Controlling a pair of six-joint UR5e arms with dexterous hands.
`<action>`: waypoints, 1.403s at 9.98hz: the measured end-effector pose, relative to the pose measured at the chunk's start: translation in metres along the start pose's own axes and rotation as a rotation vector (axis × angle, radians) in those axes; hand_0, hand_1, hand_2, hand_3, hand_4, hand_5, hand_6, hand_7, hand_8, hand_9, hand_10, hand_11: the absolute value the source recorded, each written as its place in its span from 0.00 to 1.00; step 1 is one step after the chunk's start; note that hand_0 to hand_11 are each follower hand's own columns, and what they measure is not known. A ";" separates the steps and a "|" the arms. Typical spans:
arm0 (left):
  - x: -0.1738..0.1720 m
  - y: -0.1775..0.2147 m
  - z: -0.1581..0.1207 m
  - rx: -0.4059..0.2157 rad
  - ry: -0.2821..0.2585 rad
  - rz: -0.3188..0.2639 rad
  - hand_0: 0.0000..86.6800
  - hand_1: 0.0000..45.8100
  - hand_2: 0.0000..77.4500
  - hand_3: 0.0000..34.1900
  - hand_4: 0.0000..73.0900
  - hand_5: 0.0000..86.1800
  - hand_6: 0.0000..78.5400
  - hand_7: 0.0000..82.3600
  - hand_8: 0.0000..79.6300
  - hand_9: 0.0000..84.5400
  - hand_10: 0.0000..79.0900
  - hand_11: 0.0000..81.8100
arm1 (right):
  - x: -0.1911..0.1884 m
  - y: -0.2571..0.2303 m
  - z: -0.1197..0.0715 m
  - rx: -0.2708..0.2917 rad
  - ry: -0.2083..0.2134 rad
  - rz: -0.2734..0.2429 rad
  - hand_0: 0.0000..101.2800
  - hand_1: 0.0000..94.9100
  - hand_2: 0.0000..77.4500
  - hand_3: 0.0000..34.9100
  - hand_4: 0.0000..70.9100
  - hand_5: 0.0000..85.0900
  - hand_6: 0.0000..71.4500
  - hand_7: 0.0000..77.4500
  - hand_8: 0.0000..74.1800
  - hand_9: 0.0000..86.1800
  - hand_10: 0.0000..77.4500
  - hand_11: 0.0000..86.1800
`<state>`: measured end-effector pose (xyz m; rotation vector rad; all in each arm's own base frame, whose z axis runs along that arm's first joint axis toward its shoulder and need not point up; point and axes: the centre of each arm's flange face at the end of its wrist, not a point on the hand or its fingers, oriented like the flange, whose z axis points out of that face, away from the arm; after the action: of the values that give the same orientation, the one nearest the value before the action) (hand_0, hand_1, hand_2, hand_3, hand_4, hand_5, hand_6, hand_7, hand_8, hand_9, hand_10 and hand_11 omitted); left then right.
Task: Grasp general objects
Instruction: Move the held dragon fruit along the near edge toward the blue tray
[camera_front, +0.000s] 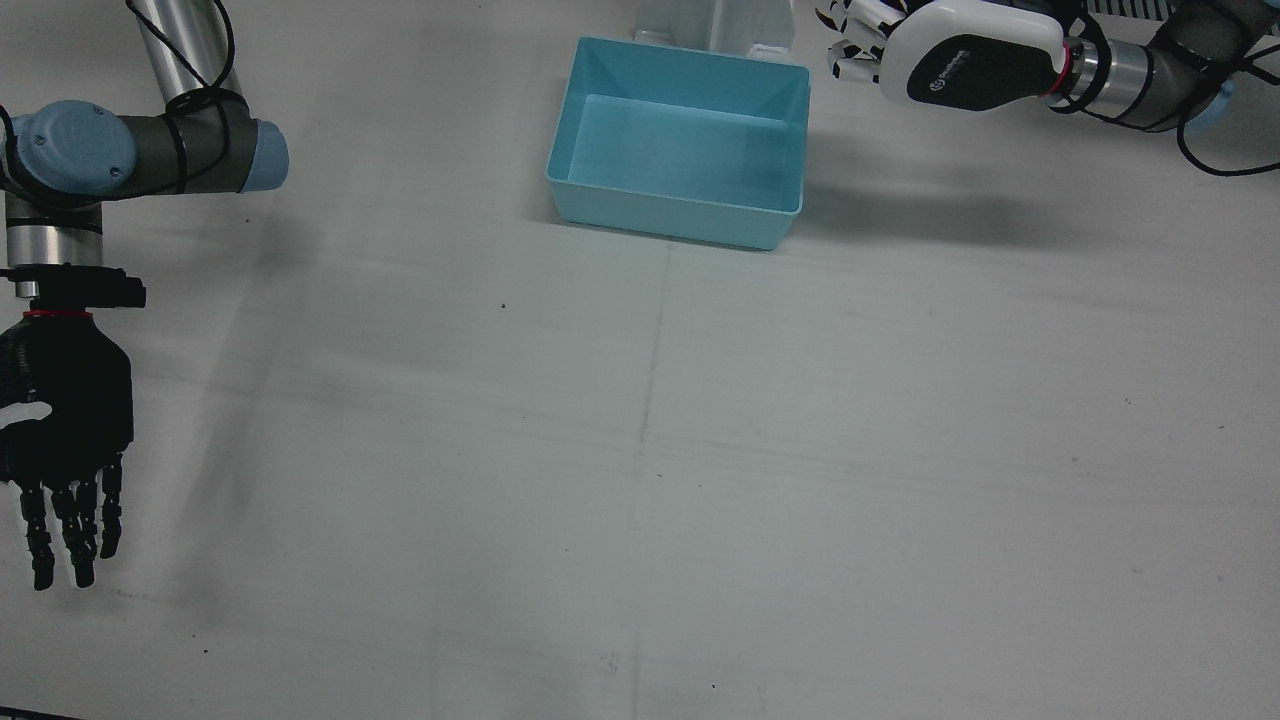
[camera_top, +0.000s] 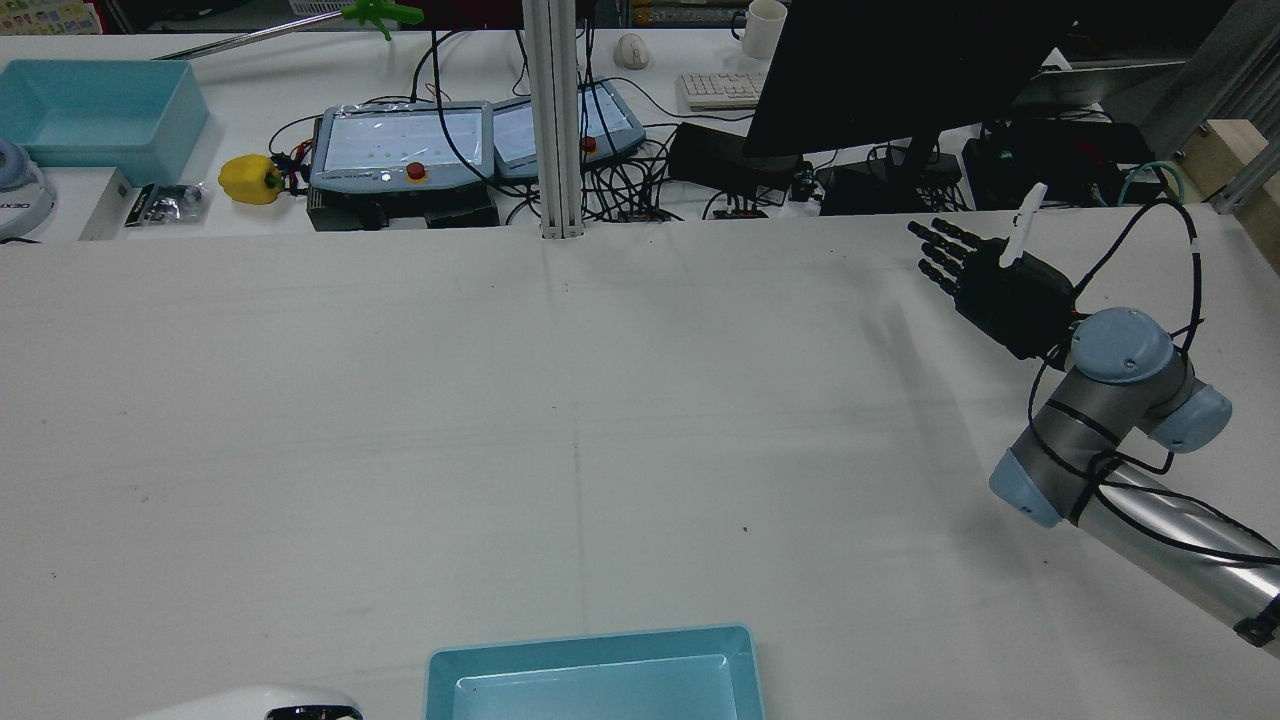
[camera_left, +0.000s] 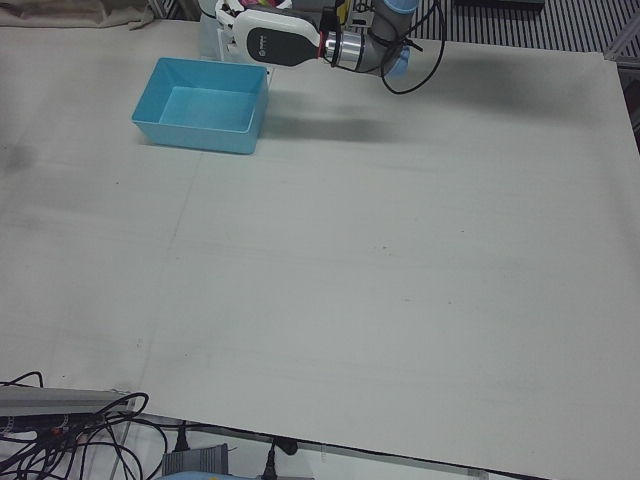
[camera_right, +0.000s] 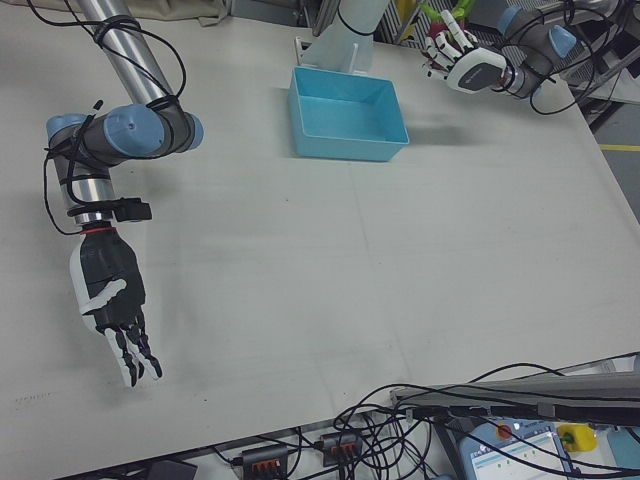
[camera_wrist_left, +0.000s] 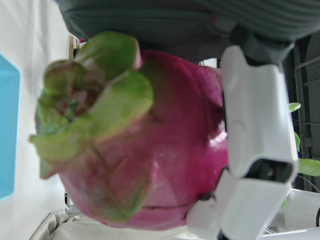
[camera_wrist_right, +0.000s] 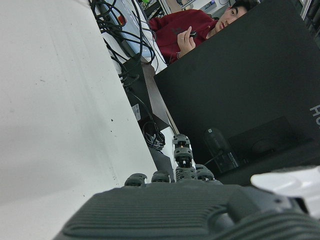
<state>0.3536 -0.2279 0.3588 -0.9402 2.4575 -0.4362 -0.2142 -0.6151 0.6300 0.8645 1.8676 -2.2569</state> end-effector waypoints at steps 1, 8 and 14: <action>-0.010 0.007 0.005 -0.007 0.004 -0.017 0.93 0.00 0.67 0.27 0.77 0.11 0.47 0.70 0.63 0.41 0.32 0.85 | 0.000 0.000 0.000 0.000 0.000 0.000 0.00 0.07 0.02 0.00 0.00 0.00 0.00 0.00 0.00 0.01 0.00 0.01; -0.014 0.004 0.004 0.077 0.077 0.077 0.93 0.00 0.66 0.21 0.84 0.13 0.54 0.70 0.64 0.41 0.32 0.85 | 0.000 0.000 0.000 0.000 0.000 0.000 0.00 0.07 0.02 0.00 0.00 0.00 0.00 0.00 0.00 0.01 0.00 0.01; -0.038 0.007 0.004 0.128 0.075 0.076 0.92 0.00 0.66 0.21 0.84 0.14 0.56 0.70 0.65 0.44 0.34 0.85 | 0.000 0.000 0.000 0.000 0.000 0.000 0.00 0.07 0.03 0.00 0.00 0.00 0.00 0.00 0.00 0.01 0.00 0.01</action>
<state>0.3763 -0.1972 0.3642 -0.7891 2.4893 -0.6053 -0.2142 -0.6151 0.6299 0.8646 1.8679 -2.2565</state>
